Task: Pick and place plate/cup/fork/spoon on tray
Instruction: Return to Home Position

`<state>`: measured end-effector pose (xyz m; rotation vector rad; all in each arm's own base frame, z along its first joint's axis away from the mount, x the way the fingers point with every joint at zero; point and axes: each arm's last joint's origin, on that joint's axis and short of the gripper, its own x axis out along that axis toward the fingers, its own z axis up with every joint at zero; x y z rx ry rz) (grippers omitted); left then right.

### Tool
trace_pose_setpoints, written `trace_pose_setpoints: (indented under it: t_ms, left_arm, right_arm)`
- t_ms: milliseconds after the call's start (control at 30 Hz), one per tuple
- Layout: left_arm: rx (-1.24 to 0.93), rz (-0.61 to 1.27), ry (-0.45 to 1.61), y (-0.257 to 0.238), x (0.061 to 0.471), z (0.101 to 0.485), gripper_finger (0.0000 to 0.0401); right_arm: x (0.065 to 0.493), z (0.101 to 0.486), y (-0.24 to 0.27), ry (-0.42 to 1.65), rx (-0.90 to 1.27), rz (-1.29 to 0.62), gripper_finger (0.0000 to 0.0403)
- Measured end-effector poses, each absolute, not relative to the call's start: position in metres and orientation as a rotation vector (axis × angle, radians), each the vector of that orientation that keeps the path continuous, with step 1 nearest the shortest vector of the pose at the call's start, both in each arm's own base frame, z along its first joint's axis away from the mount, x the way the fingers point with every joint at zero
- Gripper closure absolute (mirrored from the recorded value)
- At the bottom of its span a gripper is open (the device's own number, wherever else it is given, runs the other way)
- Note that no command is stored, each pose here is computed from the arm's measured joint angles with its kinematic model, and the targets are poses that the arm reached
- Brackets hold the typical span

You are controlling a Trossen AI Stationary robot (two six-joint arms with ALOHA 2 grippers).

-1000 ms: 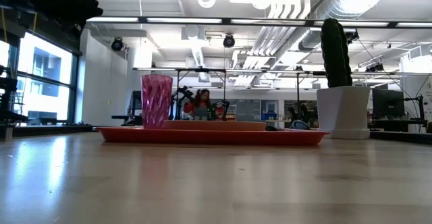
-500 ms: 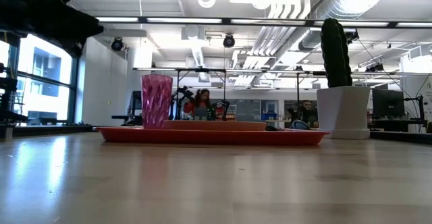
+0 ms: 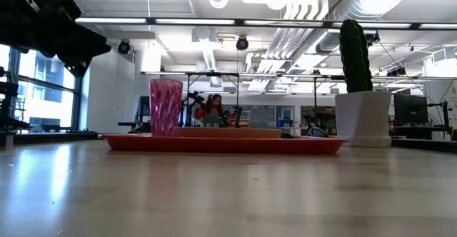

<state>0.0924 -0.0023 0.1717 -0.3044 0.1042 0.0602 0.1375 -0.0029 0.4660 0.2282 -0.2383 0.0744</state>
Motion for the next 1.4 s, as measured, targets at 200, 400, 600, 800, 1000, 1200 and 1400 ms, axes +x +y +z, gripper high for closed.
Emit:
trace_pose_setpoints:
  t_ms: [200, 400, 600, 800, 1000, 1200, 1400]
  left_arm:
    - [-0.268, 0.059, 0.109, -0.002, 0.093, 0.171, 0.0325]
    - [-0.250, 0.067, 0.108, -0.002, 0.093, 0.171, 0.0325]
    - [-0.249, 0.082, 0.104, -0.002, 0.093, 0.172, 0.0325]
    - [-0.249, 0.082, 0.104, -0.002, 0.093, 0.172, 0.0325]
    - [-0.248, 0.082, 0.104, -0.002, 0.093, 0.172, 0.0325]
    - [-0.243, 0.083, 0.104, -0.002, 0.093, 0.172, 0.0325]
    - [-0.135, 0.078, 0.109, -0.001, 0.093, 0.172, 0.0325]
  right_arm:
    - [0.090, 0.452, -0.001, -0.100, 0.156, -0.014, 0.0373]
    - [0.061, 0.438, -0.004, -0.005, 0.146, -0.146, 0.0373]
    - [0.050, 0.416, -0.003, -0.036, 0.107, -0.123, 0.0373]
    - [0.059, 0.352, -0.003, -0.116, 0.157, -0.103, 0.0373]
    - [0.064, 0.297, -0.002, -0.123, 0.209, -0.075, 0.0373]
    - [0.066, 0.257, -0.001, -0.119, 0.251, -0.043, 0.0373]
    - [0.077, 0.228, -0.001, -0.075, 0.268, -0.047, 0.0373]
